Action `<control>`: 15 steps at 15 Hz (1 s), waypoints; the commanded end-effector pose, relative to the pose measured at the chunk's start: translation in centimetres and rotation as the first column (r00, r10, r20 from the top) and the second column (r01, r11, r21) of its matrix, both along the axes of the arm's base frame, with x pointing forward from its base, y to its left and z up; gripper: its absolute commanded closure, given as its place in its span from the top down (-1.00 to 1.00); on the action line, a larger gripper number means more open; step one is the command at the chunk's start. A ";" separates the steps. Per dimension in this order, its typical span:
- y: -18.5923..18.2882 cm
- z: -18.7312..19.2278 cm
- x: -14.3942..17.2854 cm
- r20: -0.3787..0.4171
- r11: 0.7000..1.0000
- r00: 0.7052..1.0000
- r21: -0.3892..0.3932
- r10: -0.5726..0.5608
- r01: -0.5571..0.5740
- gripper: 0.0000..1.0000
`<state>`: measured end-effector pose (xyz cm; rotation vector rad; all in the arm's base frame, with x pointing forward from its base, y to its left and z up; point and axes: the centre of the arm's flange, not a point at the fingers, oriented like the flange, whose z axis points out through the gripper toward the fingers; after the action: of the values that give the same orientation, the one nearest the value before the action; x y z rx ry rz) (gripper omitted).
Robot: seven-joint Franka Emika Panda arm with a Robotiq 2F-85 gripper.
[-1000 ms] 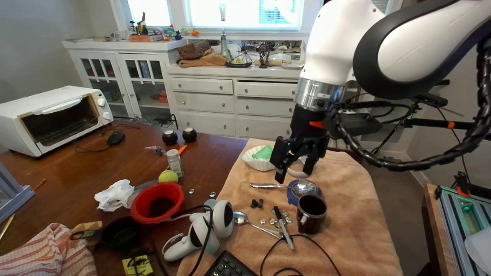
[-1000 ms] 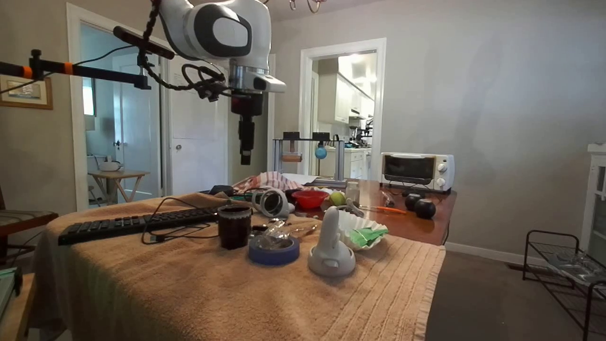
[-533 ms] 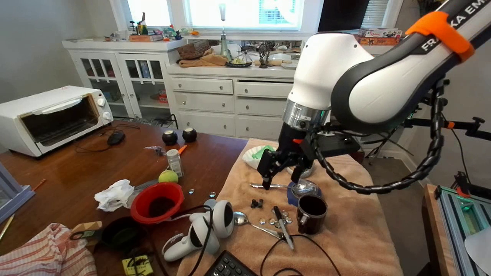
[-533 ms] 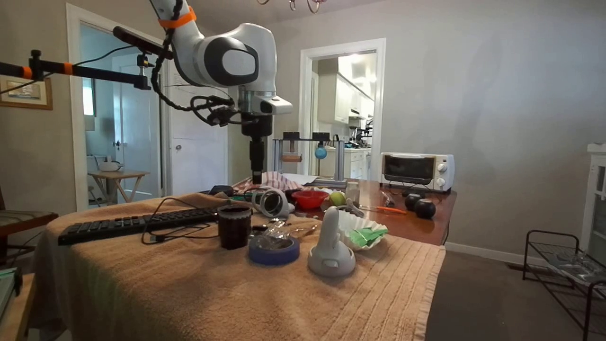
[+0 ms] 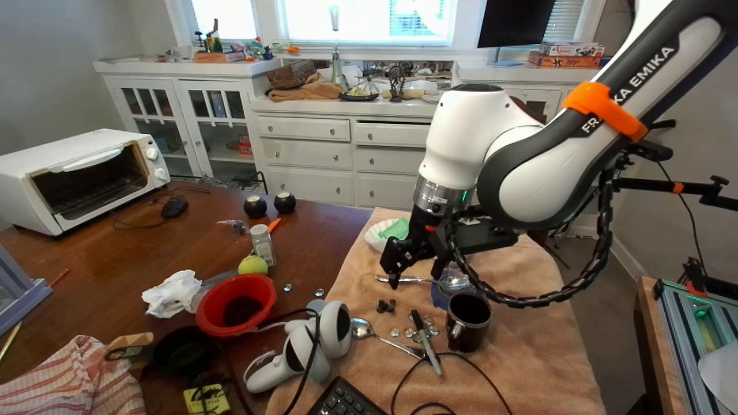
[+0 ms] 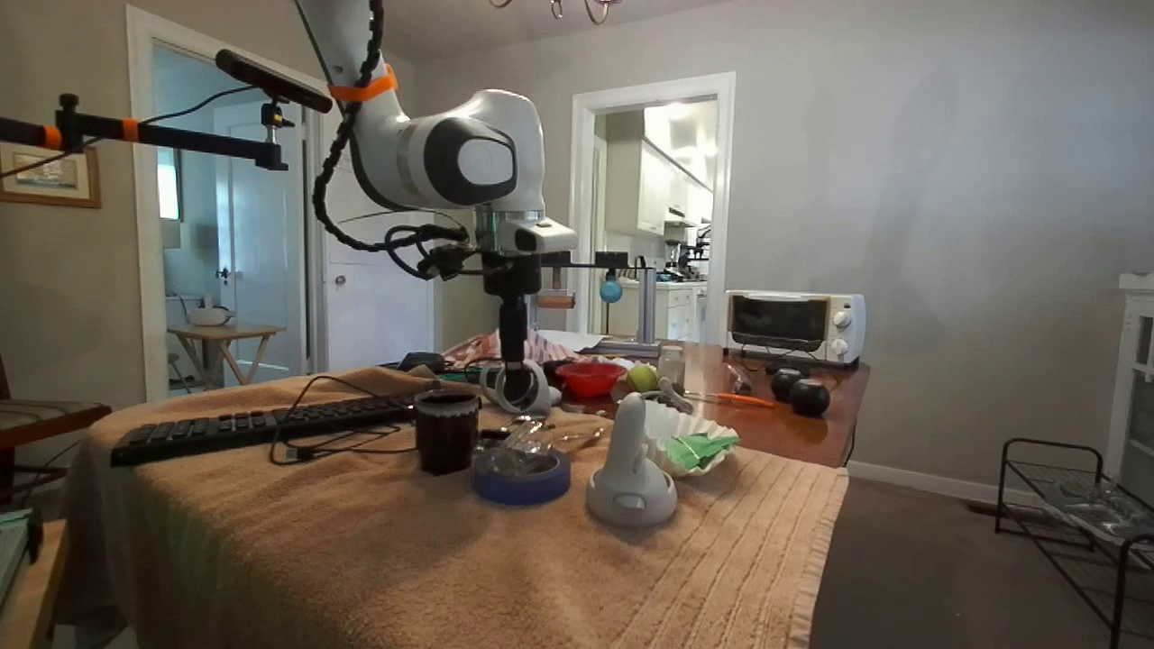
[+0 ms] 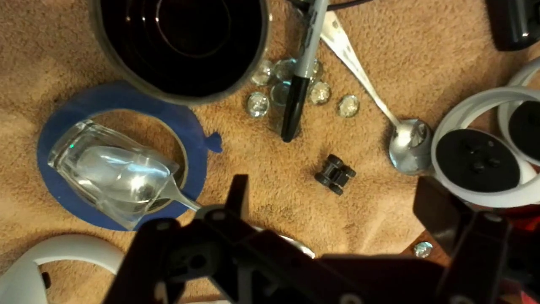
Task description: Put the sharpie inside the cup
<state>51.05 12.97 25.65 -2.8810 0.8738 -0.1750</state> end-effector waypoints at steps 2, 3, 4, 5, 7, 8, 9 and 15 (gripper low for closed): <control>0.9 -2.1 1.5 0.006 0.998 0.998 0.012 -0.058 0.058 1.00; 0.9 -2.4 1.5 0.006 0.998 0.998 0.008 -0.067 0.067 1.00; 1.0 -2.7 1.5 0.003 0.997 0.997 0.006 -0.072 0.072 1.00; 1.0 -3.0 1.5 0.003 0.997 0.997 0.004 -0.076 0.076 1.00; 1.1 -3.7 1.3 -0.003 0.997 0.997 0.003 -0.077 0.077 1.00; 1.2 -4.0 1.3 -0.004 0.997 0.997 0.002 -0.079 0.079 1.00; 1.3 -4.3 1.0 -0.014 0.997 0.997 -0.004 -0.080 0.080 0.97; 1.4 -5.9 0.8 -0.025 0.996 0.996 -0.021 -0.082 0.082 0.77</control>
<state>51.42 13.92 20.92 -2.8781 0.9719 -0.1262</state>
